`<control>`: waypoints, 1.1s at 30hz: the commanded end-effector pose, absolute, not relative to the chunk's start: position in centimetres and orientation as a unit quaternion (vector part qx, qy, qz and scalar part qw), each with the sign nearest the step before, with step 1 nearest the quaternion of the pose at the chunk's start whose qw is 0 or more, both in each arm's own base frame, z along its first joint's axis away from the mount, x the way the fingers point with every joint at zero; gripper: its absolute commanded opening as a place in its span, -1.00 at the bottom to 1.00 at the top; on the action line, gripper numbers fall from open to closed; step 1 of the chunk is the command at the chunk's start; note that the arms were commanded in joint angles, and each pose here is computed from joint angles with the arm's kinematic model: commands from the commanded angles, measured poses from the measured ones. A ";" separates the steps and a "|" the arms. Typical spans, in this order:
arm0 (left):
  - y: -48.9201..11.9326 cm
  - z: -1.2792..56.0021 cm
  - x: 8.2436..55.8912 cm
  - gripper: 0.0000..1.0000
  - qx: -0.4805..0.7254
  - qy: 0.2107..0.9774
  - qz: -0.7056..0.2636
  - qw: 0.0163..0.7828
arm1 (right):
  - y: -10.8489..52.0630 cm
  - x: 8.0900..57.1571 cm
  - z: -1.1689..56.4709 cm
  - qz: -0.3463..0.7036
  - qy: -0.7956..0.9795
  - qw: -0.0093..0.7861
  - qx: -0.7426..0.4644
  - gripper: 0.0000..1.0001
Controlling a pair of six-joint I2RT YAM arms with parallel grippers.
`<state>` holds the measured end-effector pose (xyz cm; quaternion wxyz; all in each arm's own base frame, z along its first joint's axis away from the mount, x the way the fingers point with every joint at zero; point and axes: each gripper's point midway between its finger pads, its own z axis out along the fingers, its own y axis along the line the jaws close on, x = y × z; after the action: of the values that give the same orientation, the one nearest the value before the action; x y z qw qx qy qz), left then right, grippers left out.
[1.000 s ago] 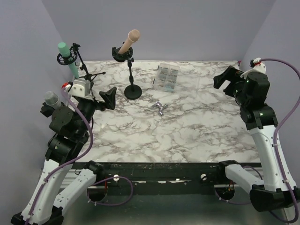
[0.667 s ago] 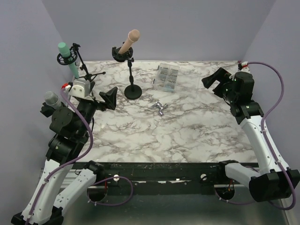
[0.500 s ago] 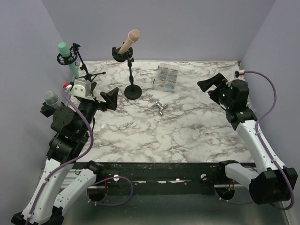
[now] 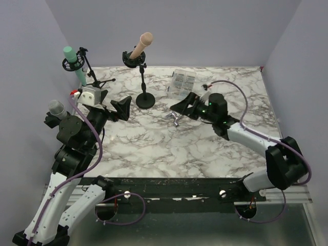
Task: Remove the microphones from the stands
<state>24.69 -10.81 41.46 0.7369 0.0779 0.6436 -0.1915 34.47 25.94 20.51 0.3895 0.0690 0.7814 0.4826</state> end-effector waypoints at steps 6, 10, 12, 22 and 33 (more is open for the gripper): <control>-10.7 41.2 24.9 0.97 0.076 0.642 -0.190 0.739 | 37.7 37.6 21.3 0.433 0.734 0.516 -0.088 1.00; -10.4 41.1 25.0 0.97 0.072 0.639 -0.182 0.744 | 39.8 41.5 20.5 0.402 0.713 0.564 -0.110 1.00; -10.2 41.0 25.1 0.97 0.068 0.640 -0.177 0.745 | 40.4 43.3 20.2 0.386 0.703 0.587 -0.113 1.00; -9.7 41.0 25.2 0.97 0.059 0.640 -0.166 0.748 | 42.8 48.5 20.6 0.356 0.641 0.669 -0.123 0.99; -9.6 41.0 25.1 0.97 0.057 0.636 -0.169 0.751 | 45.7 53.1 17.9 0.325 0.624 0.697 -0.137 0.68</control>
<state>25.01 -10.15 40.77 0.7429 0.0657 0.6423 -0.1768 50.99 45.20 17.04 0.6695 -0.1412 0.6402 0.3493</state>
